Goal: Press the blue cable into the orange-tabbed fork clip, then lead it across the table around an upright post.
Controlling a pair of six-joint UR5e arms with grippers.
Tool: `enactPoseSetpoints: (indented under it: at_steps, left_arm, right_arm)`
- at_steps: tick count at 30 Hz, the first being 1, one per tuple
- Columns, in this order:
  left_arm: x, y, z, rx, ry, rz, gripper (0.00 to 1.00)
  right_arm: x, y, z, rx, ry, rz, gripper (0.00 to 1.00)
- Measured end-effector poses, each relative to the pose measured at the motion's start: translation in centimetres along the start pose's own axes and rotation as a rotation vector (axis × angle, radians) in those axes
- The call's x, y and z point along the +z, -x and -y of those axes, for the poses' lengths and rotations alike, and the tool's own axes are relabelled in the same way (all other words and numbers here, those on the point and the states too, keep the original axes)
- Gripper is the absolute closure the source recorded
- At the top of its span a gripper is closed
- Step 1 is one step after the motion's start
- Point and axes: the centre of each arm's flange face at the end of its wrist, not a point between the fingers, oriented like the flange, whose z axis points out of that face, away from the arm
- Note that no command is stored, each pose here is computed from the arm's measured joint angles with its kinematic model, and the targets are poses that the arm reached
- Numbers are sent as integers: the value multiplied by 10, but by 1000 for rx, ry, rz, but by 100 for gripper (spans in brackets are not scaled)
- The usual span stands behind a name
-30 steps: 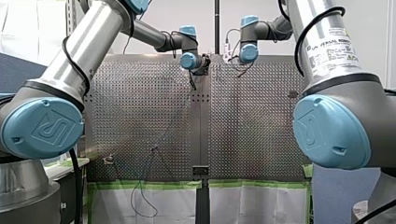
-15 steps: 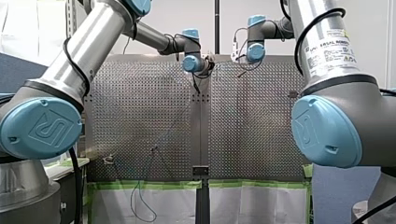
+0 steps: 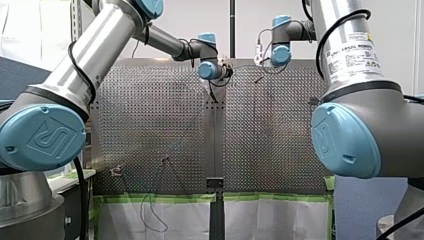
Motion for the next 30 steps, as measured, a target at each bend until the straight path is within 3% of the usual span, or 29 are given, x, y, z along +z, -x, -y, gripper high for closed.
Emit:
enactPoseSetpoints:
  at_steps: [6, 15, 25, 30]
  left_arm:
    - [1, 1, -3, 1, 4, 2, 100]
    - [5, -15, -14, -5, 11, -16, 100]
    - [9, -16, -23, -5, 11, -10, 100]
    - [11, -38, -32, -3, 14, -42, 100]
  right_arm:
    - [5, 2, -14, -5, 21, 2, 100]
    - [6, 23, -22, -12, 35, 35, 100]
    - [10, 61, -20, -18, 31, 88, 100]
    - [13, 83, -18, -22, 27, 119, 100]
